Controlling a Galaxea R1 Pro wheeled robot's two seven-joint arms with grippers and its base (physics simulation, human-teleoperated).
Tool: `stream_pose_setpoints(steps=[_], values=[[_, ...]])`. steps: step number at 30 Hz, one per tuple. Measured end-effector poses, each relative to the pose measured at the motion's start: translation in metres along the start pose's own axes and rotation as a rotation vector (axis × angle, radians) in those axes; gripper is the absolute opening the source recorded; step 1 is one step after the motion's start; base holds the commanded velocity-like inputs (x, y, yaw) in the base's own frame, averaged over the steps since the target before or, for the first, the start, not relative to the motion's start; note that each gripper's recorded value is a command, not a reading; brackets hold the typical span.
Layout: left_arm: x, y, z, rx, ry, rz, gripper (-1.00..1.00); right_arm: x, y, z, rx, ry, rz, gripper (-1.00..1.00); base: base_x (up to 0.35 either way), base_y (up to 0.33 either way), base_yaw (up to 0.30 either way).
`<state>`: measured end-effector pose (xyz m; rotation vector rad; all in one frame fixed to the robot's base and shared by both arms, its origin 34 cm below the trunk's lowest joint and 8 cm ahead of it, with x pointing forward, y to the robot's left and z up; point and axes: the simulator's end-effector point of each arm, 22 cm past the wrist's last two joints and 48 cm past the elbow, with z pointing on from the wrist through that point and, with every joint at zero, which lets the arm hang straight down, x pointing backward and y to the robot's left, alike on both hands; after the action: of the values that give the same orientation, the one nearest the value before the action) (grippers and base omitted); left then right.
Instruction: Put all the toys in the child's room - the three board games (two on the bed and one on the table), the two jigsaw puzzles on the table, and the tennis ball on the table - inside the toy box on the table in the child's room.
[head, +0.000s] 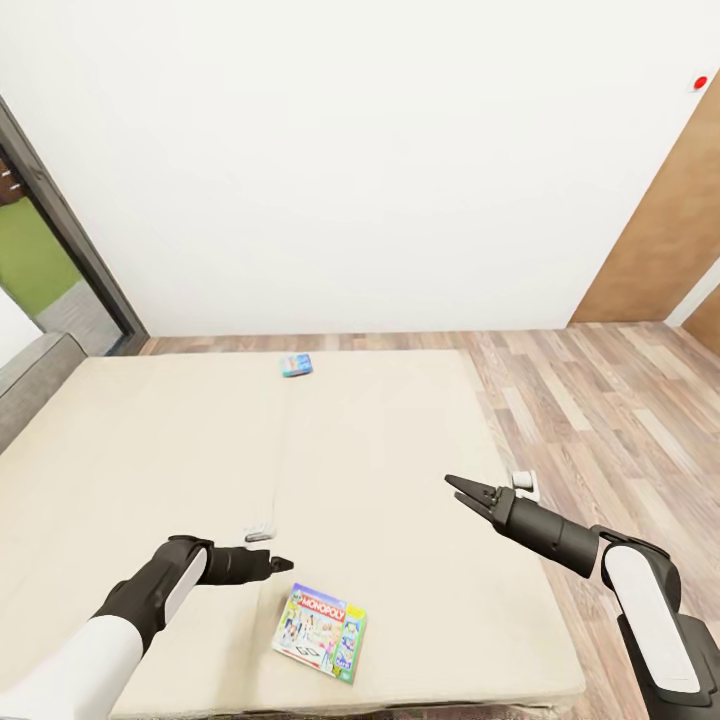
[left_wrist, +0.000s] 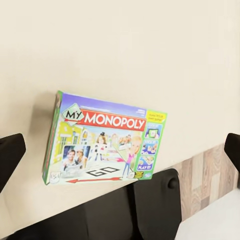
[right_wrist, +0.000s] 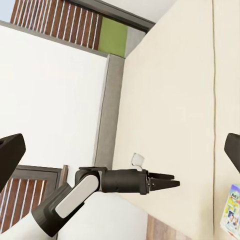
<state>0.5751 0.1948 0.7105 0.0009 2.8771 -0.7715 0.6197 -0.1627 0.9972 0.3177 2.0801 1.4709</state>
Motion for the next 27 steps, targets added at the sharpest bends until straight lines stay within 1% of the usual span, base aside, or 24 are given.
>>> stream_pose_setpoints(steps=[27], values=[[0.015, 0.008, 0.016, 0.000, 0.032, -0.016, 1.00, 0.008, -0.024, 0.005, 0.036, 0.017, 0.035, 1.00, 0.000, 0.000, 0.000]])
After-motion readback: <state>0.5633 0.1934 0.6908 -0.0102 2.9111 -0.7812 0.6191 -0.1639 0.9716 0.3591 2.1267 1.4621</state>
